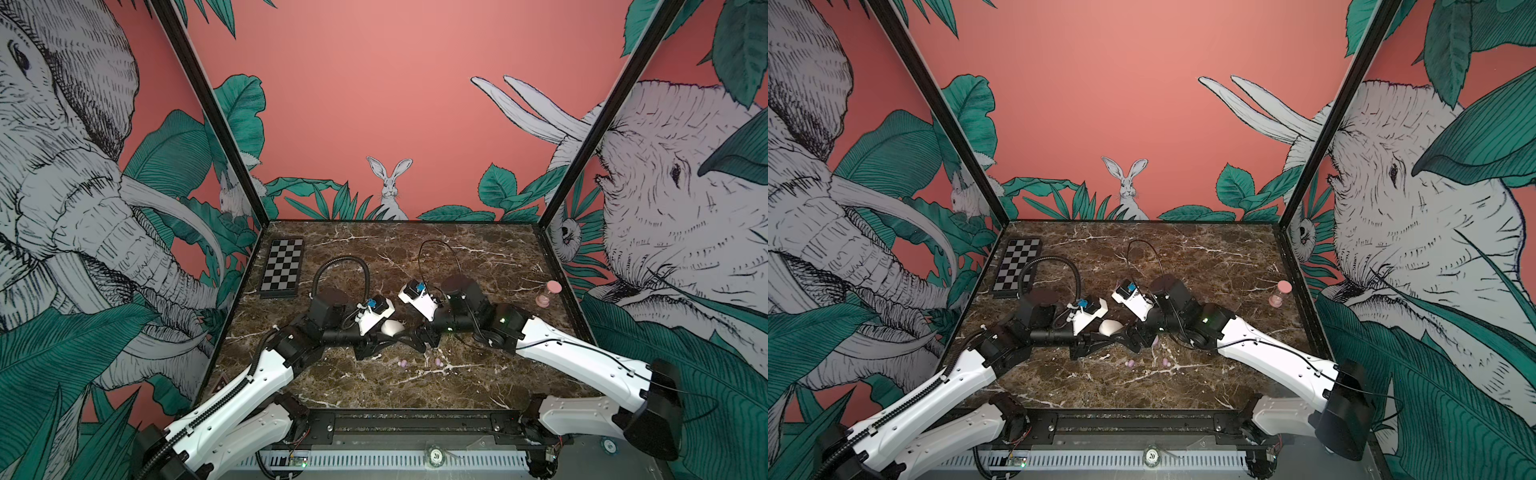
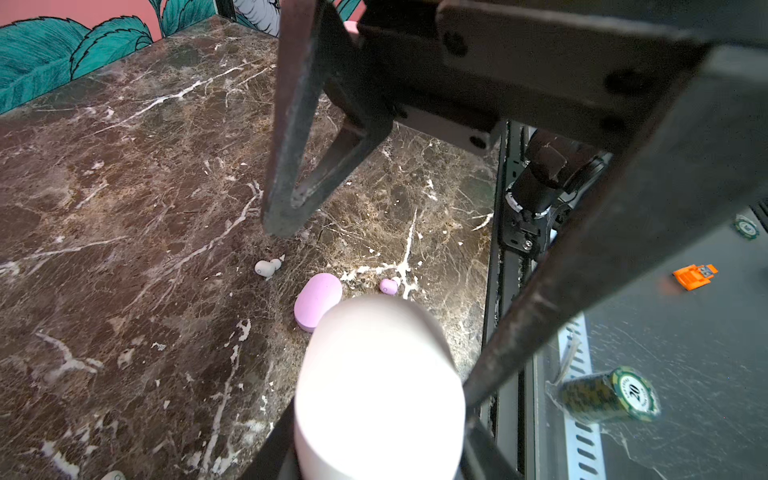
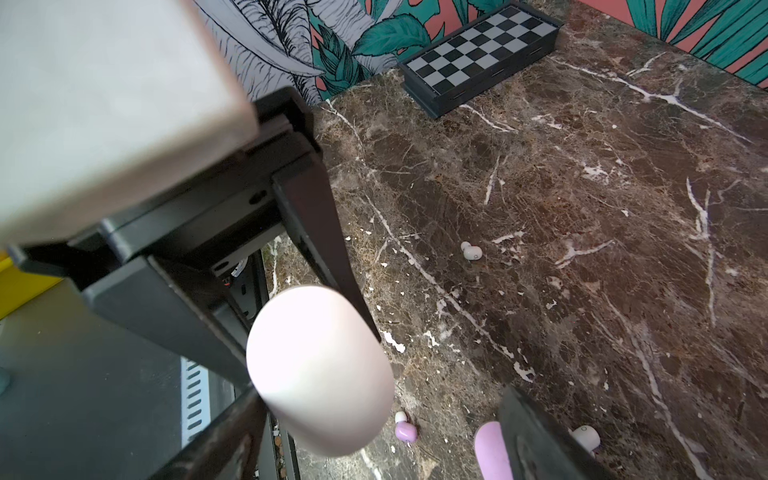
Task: Insert the wireless bluetooth earbuds into the charging case
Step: 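Hold the case in the left gripper while the right gripper moves beside its lid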
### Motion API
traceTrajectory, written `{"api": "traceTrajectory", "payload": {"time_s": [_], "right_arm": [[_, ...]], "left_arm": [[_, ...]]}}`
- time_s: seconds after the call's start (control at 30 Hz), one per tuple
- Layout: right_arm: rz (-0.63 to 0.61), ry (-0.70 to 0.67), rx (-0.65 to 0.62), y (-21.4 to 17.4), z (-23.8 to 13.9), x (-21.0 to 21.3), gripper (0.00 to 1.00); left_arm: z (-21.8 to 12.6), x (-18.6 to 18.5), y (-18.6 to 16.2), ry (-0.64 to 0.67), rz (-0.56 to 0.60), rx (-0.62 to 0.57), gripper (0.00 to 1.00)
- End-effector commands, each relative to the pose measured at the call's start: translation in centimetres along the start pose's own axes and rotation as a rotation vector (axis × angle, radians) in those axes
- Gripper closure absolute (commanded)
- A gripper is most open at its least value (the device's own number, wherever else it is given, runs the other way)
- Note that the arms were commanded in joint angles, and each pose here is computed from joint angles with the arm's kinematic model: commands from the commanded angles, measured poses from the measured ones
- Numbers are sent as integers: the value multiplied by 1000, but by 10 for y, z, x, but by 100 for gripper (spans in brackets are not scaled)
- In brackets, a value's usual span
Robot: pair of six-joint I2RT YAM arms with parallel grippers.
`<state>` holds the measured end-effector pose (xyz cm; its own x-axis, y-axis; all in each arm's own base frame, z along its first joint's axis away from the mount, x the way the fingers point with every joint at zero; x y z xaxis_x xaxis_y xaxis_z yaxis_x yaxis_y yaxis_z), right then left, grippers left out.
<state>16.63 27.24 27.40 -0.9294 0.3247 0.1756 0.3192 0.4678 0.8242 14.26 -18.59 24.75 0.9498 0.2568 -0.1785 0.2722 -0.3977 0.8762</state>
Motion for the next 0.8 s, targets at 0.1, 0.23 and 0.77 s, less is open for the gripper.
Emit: {"api": "traceTrajectory", "payload": {"time_s": [0.1, 0.23, 0.77], "right_arm": [[-18, -86, -27, 9, -3, -6, 15], [-13, -135, -25, 11, -5, -10, 18], [0, -202, -58, 22, -9, -15, 23]], "left_arm": [[-3, -4, 4, -26, 22, -31, 100], [-3, -4, 4, -31, 21, -29, 100], [-3, -5, 4, -38, 25, -30, 100]]}}
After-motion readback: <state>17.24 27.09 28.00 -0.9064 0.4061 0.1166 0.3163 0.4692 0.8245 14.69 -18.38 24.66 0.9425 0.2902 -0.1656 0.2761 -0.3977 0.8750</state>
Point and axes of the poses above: each gripper's point midway between its finger pads, its own z axis out along the fingers, its own x axis along the line the jaws close on, y = z × x, the point moved 8 cm from there along -z, back along the fingers, and after that the axes turned 1 degree about -z, right-handed, at the moved point
